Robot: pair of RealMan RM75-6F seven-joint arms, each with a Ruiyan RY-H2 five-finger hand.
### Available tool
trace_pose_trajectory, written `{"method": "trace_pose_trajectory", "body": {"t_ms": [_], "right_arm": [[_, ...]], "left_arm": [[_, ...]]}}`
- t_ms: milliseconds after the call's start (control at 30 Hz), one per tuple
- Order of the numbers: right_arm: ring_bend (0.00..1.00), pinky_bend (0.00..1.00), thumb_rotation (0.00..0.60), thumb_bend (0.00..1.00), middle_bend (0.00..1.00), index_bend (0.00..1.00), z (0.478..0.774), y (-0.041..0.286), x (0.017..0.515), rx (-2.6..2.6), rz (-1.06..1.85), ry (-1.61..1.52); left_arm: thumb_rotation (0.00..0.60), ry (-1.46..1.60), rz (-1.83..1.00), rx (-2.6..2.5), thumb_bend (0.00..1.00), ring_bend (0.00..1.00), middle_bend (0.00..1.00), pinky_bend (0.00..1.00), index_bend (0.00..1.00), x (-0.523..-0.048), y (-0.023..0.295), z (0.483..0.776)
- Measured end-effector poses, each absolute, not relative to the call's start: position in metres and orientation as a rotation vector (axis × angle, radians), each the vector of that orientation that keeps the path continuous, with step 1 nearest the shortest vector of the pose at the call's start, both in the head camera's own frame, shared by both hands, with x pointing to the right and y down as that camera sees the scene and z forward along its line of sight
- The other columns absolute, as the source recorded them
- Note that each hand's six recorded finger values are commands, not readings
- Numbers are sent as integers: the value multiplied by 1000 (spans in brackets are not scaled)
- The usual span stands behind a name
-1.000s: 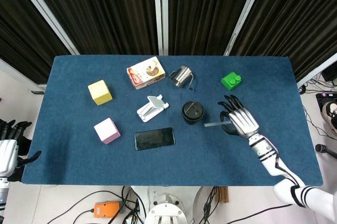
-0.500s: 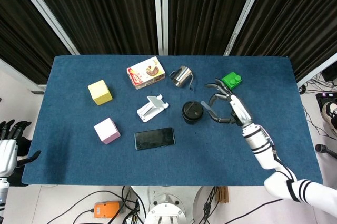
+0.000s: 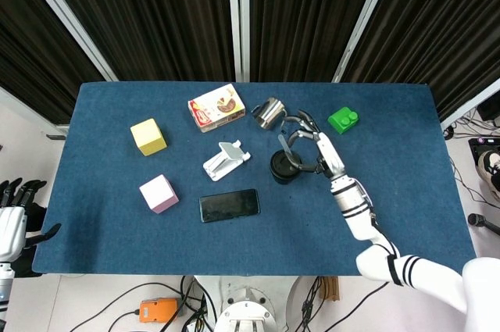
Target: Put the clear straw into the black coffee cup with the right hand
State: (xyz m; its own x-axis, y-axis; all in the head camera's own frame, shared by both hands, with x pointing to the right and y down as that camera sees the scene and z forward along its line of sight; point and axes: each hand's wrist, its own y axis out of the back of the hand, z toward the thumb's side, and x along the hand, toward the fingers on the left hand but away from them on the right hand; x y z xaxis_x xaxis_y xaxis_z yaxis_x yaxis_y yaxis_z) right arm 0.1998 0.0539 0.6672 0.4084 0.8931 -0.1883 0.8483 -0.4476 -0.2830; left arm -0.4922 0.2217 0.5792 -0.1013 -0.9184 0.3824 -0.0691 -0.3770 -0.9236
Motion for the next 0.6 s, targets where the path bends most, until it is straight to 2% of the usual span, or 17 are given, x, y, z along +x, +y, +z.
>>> {"method": "trace_pose_trajectory", "body": {"t_ms": [600], "right_arm": [[58,92,600,632,268,701,686,63,195,-2544,512,-1535]], "left_arm": [[600,1121,-1568,-1474,90,60,163,8,175,-494,223,580]]}}
